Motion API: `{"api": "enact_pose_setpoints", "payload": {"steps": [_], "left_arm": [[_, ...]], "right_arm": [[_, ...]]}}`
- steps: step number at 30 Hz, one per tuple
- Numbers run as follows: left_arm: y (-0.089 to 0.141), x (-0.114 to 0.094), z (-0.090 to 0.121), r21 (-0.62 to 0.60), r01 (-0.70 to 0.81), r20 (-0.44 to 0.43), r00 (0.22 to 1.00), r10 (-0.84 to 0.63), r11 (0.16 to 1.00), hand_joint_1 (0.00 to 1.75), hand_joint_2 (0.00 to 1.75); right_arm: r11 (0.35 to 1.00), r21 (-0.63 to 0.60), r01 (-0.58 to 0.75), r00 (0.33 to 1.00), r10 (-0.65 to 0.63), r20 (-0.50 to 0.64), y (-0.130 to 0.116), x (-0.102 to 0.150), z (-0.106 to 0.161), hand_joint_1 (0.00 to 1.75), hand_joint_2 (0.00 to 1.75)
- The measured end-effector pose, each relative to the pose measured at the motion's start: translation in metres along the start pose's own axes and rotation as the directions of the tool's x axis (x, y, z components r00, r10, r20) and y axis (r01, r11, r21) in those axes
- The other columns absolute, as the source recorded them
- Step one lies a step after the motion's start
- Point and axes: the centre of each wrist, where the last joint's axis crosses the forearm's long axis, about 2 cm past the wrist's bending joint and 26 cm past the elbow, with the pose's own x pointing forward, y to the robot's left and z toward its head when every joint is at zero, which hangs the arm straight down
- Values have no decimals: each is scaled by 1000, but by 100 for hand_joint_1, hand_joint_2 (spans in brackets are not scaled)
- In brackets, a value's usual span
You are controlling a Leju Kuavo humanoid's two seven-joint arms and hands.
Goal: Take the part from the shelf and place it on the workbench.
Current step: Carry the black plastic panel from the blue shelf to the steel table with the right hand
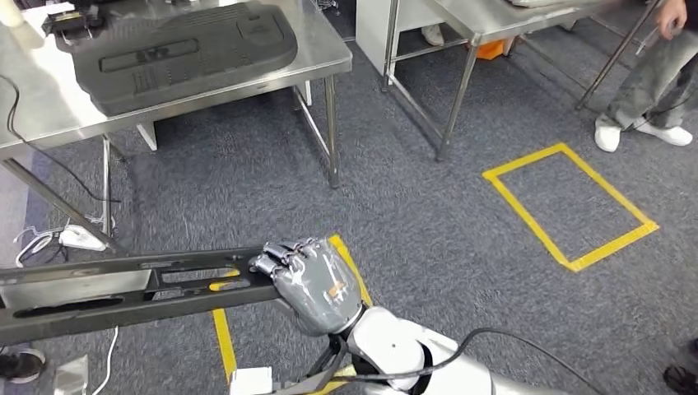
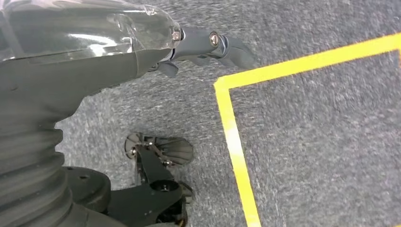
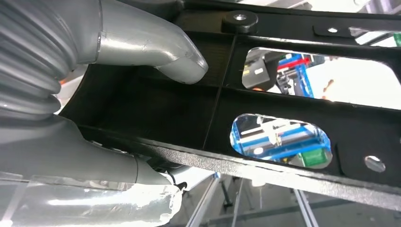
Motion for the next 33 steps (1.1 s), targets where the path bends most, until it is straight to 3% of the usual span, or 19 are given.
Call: {"api": "enact_pose_setpoints", "payload": {"steps": [33], "left_arm": [[3, -3, 1, 12, -3, -15, 1000, 3, 1000, 0, 175]], "right_arm": [[1000, -14, 8, 1000, -8, -16, 1, -1, 0, 175, 175]]}}
